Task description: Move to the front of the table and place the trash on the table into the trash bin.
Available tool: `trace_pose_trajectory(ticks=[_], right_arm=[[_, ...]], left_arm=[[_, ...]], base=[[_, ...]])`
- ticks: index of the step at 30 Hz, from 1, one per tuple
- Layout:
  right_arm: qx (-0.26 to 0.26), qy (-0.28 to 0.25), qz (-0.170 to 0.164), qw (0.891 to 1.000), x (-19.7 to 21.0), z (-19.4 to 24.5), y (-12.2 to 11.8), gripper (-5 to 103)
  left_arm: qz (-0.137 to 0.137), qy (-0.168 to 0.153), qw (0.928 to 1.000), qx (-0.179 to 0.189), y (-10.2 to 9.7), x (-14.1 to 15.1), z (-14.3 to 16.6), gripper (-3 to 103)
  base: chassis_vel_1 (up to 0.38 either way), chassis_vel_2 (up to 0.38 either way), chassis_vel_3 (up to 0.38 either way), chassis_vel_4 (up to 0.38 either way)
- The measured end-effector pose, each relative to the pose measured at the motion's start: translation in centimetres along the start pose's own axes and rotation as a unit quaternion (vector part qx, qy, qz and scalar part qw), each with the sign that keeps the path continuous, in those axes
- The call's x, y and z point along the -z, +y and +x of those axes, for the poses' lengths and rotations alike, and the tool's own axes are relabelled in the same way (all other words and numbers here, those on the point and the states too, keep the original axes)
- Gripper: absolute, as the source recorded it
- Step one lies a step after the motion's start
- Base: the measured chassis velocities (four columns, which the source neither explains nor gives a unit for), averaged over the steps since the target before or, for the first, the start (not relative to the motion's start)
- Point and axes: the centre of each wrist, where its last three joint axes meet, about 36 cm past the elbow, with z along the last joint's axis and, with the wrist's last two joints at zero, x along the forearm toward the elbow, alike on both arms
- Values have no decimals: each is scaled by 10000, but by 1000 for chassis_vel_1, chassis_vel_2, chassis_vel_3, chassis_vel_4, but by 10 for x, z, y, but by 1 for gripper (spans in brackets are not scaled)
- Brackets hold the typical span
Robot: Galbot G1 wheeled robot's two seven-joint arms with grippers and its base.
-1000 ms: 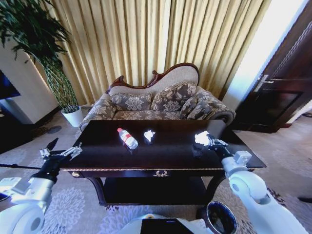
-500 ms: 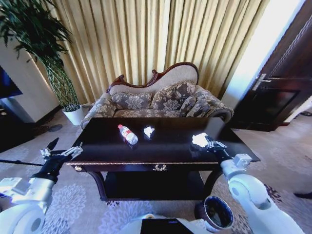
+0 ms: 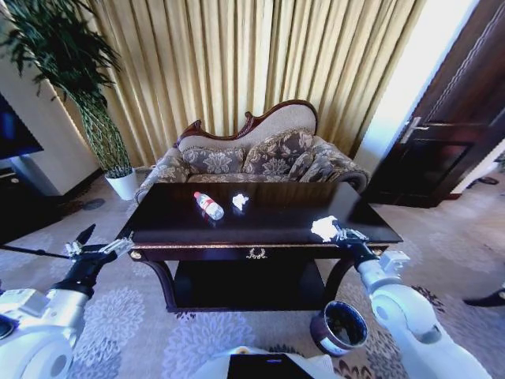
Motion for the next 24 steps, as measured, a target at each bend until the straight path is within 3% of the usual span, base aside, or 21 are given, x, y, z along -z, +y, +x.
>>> trace_pose_trajectory(ticks=[16,24], right_arm=[[-165,224,-102,9996,-22,-1,-3,0],[-849,845,-151,9927,-83,-20,-30,0]], left_arm=[[18,-27,10000,-2,-1,0,0,100],[19,-50,10000,13,0,0,0,100]], base=[[86,-85,-87,84],[0,0,0,0]])
